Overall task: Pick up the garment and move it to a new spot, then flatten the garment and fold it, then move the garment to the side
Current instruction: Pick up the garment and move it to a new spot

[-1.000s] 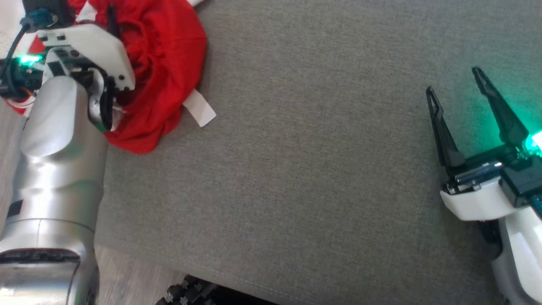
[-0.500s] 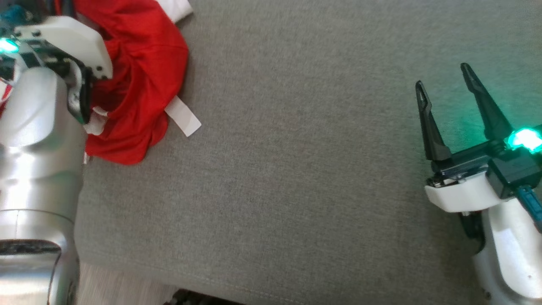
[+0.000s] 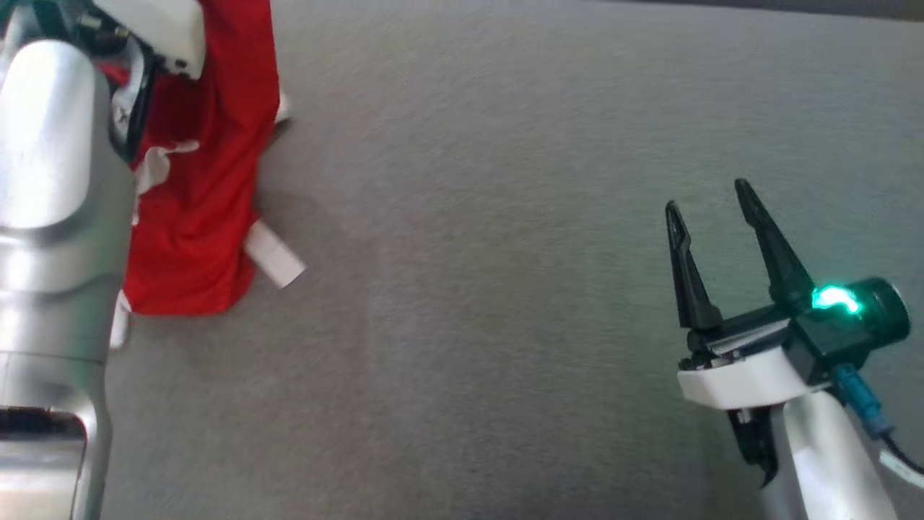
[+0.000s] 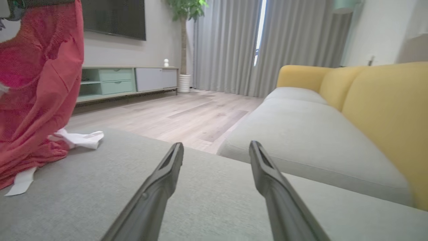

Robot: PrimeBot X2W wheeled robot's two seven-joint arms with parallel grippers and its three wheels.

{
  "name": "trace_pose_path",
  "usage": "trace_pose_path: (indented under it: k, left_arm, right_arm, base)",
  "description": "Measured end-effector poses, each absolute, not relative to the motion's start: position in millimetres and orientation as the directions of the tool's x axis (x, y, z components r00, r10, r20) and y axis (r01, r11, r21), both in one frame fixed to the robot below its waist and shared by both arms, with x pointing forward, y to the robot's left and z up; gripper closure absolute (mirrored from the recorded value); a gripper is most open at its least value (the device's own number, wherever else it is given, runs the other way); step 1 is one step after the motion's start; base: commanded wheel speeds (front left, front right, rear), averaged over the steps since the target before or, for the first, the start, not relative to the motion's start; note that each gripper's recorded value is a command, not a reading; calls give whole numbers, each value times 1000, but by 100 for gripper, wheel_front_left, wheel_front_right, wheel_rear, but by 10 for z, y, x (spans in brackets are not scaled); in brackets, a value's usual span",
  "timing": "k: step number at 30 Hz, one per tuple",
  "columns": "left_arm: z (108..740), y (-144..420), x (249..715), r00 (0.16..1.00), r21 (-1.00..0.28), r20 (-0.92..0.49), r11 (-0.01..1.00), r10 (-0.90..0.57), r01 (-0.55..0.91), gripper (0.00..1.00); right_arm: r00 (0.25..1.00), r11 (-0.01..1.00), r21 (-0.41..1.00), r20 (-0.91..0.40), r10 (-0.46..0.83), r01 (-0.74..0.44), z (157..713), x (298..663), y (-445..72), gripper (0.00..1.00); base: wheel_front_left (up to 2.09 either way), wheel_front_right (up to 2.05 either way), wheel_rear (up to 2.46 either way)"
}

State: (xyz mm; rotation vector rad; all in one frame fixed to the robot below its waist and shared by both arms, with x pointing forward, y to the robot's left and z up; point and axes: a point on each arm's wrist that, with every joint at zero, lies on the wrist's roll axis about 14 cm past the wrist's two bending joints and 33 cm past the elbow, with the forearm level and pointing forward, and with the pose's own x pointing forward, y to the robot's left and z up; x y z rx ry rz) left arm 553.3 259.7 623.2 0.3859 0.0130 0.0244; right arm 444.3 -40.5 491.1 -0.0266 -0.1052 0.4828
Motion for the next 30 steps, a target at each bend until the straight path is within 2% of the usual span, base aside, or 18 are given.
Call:
trace_pose_path:
  k: [6,12,13,20,25,30]
  left_arm:
    - [6832,1668,5558,971,368,109,916,-210,157,100]
    - [7148,795,5449,893,332,190,883,-409,333,100]
    - [7149,469,5384,856,339,191,851,-481,402,100]
    - [7334,-618,5030,675,336,269,724,-687,602,100]
    - [7087,-1254,4675,536,340,243,588,-809,734,100]
    - [6146,-1511,4338,457,268,72,459,-886,847,100]
  right_arm:
    - [929,937,-60,128,349,-344,5141,4195,-849,0]
    - [962,974,-39,155,225,-221,5298,3862,-1282,0]
    - [970,984,-43,166,177,-172,5349,3755,-1443,0]
    - [978,999,-52,206,26,-15,5510,3421,-1921,0]
    - [980,997,-43,191,-53,62,5464,3215,-2133,0]
    - [983,995,-36,167,-81,88,5392,3162,-2199,0]
  base:
    - [0,0,0]
    - [0,0,0]
    - [0,0,0]
    - [0,0,0]
    - [0,0,0]
    - [0,0,0]
